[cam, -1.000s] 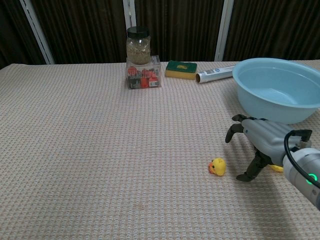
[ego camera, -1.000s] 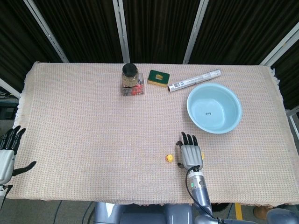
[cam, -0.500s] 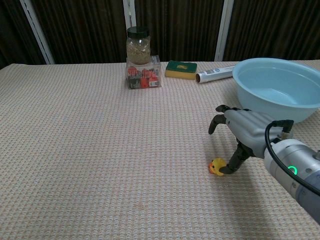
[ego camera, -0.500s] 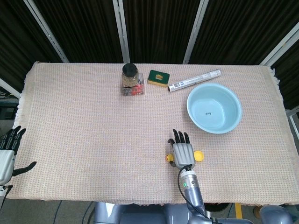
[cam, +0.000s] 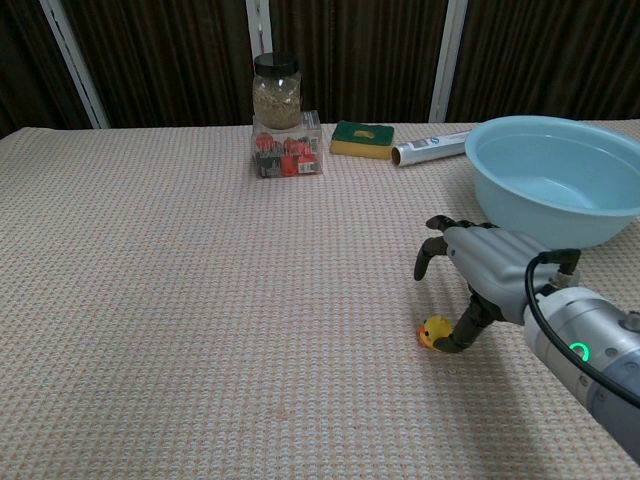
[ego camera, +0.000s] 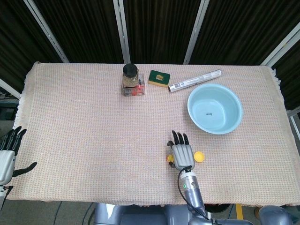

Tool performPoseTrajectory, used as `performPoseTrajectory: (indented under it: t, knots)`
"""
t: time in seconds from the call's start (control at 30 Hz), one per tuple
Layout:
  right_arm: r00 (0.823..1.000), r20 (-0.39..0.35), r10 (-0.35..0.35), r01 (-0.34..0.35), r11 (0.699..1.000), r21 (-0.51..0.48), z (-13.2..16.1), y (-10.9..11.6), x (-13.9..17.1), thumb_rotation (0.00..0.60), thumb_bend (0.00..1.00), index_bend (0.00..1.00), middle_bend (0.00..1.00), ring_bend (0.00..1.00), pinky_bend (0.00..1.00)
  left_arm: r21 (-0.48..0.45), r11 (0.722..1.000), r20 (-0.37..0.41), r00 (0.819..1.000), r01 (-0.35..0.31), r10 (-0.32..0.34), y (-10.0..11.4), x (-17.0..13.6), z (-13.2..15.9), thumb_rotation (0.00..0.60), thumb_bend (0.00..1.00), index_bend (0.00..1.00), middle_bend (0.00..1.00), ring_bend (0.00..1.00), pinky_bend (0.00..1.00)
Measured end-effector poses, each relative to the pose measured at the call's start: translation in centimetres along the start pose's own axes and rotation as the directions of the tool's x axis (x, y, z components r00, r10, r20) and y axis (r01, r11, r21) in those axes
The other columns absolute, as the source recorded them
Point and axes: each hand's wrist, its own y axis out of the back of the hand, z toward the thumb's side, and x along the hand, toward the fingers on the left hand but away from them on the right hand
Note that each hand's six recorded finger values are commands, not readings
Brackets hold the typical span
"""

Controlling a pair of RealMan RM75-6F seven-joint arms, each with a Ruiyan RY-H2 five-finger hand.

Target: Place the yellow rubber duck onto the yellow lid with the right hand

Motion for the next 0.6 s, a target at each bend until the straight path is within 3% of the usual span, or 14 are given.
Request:
performPoseTrajectory:
  t: [0.6]
  knots:
    - [1.0,-0.02,0.009,-0.009,1.0,-0.001,0.4,-0.86,0.27,0.6,0.12,0.45,0.0,0.0,0.0,-0.003,1.0,-0.003,1.0,0.001,-0.001,-0.01,0.03,-0.04,0.6,0.0,0.0,0.0,0.0,0.22]
